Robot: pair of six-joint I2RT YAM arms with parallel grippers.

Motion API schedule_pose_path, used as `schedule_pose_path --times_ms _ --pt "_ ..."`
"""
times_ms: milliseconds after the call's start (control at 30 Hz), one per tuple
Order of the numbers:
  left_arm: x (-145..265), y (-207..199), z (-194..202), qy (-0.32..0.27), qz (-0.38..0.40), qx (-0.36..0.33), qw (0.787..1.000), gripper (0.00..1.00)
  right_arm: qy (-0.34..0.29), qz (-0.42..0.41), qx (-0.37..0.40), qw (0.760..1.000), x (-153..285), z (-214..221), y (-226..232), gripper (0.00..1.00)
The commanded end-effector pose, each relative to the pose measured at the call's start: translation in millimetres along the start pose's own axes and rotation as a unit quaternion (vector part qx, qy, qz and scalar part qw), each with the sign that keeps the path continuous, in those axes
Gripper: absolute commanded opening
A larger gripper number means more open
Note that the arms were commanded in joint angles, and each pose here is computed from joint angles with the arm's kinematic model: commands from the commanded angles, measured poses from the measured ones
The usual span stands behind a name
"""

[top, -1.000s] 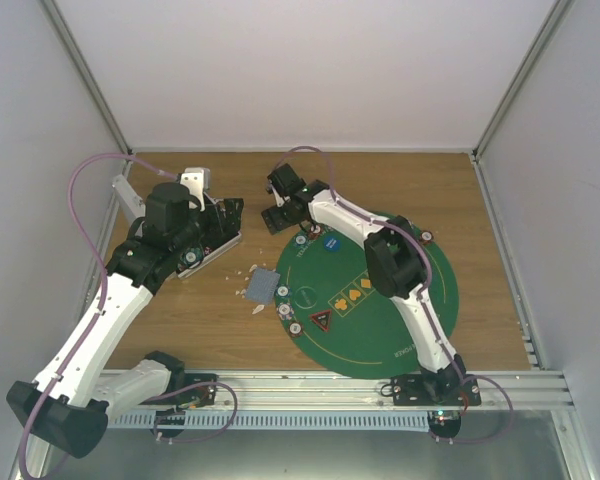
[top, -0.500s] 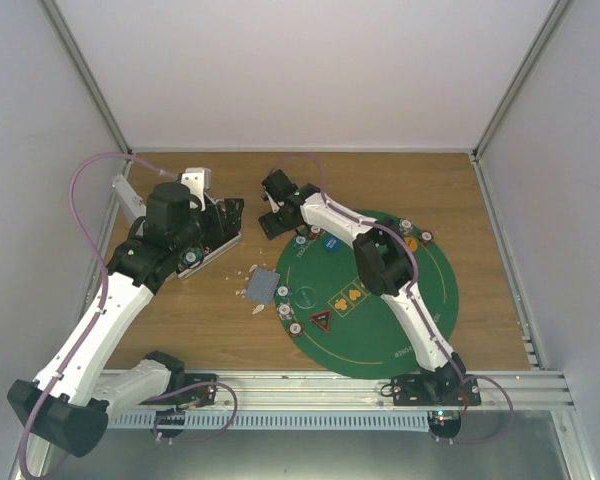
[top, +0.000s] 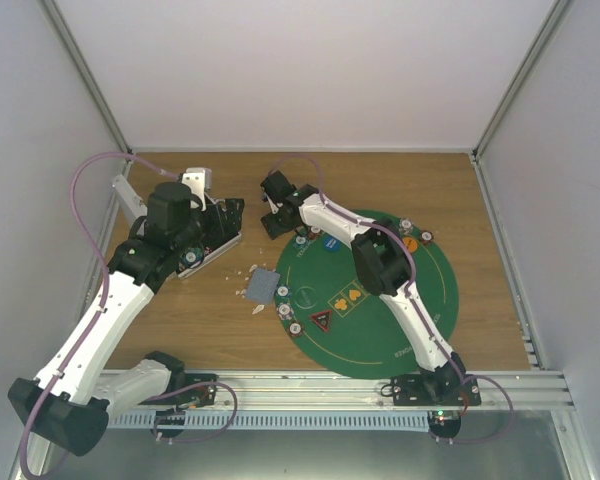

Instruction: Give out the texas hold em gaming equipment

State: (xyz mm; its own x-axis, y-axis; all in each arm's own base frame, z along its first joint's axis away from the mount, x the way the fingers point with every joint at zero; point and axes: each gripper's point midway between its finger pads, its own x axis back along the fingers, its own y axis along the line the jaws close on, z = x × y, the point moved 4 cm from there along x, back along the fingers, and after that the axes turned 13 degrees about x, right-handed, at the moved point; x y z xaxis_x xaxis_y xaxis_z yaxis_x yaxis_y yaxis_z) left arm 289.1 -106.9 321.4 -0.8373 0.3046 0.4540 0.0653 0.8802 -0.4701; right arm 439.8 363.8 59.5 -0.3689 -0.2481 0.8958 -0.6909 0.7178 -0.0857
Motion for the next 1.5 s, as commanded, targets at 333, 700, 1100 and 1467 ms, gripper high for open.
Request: schedule_pose_path --times_ms 333,700,1100,1467 --pt "1 -6 -11 -0.025 0.016 0.007 1.000 0.99 0.057 -0.003 0.030 0.998 -28 31 20 0.62" --pt "3 -7 -11 -0.026 0.019 0.008 0.999 0.99 0.074 -0.019 0.032 0.997 -37 44 30 0.50" --pt "6 -7 -13 -0.031 0.020 0.008 0.999 0.99 0.095 -0.003 0.005 0.995 -36 58 15 0.34" --pt "7 -7 -14 -0.032 0.019 0.009 0.999 0.99 -0.015 0.009 0.006 1.000 20 -14 7 0.31"
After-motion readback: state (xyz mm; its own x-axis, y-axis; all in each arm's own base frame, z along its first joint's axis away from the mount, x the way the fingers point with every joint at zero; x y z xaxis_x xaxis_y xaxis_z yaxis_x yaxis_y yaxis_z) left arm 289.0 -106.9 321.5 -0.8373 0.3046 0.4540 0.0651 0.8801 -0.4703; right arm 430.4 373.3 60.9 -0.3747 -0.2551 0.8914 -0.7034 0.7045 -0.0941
